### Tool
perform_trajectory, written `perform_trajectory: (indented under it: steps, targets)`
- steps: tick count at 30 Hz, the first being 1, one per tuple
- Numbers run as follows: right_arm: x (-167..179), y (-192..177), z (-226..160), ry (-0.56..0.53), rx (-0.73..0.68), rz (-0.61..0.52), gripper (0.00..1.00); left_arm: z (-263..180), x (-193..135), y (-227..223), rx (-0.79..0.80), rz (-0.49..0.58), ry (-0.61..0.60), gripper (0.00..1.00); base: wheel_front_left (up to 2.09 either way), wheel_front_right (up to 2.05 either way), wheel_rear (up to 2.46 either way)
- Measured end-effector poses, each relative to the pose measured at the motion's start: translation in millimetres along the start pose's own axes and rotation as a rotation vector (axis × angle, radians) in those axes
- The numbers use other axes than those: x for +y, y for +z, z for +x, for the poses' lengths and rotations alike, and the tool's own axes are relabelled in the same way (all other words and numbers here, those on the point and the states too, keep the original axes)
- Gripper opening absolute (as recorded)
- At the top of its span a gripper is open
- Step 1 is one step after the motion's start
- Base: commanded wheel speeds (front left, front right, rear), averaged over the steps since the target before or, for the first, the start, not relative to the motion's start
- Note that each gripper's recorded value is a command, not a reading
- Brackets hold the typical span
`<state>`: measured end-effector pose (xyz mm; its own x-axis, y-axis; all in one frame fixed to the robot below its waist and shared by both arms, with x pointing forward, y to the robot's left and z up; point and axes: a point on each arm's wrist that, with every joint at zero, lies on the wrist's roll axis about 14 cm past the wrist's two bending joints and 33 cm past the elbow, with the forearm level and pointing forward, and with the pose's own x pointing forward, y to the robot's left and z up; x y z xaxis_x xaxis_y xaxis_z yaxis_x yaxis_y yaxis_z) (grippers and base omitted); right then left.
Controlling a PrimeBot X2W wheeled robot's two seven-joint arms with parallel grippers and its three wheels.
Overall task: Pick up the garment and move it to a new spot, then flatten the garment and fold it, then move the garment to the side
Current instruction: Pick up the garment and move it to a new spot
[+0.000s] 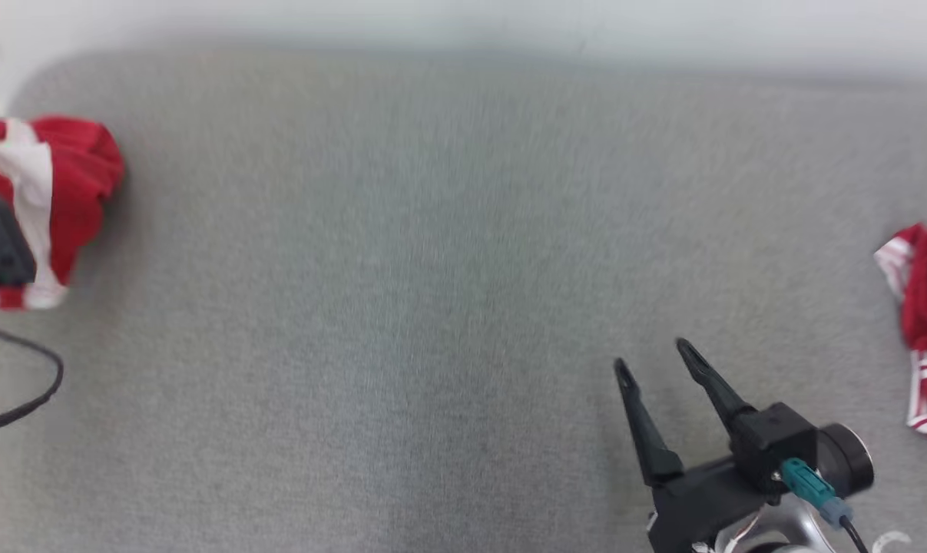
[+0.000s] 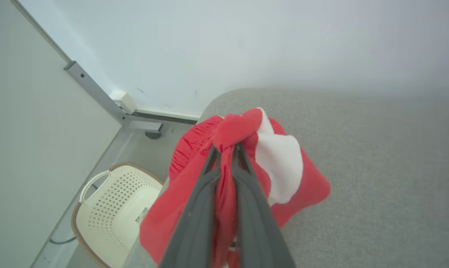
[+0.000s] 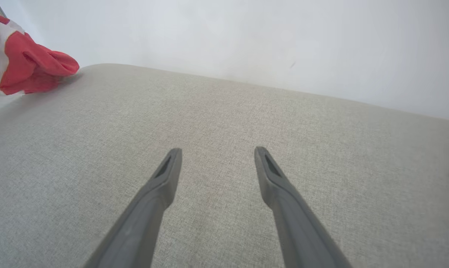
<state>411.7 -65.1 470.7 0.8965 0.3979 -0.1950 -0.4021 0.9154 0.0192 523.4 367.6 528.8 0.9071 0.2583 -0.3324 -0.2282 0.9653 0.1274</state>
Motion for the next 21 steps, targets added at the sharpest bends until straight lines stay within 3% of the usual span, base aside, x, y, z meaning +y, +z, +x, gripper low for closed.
perform_trajectory:
  steps: [8, 13, 21]
  targets:
    - [-19, 20, -42, -0.099, -0.068, 0.001, 1.00, -48, -38, 97, -0.246, 0.019, -0.123, 0.00, 0.00, 0.00, 0.00]
    - [-38, 44, -71, -0.184, -0.151, -0.015, 1.00, -98, -99, 166, -0.460, 0.023, -0.277, 0.00, 0.00, 0.00, 0.00]
    - [-61, 56, -116, -0.303, -0.211, -0.012, 1.00, -175, -229, 197, -0.636, -0.035, -0.613, 0.00, 0.00, 0.00, 0.00]
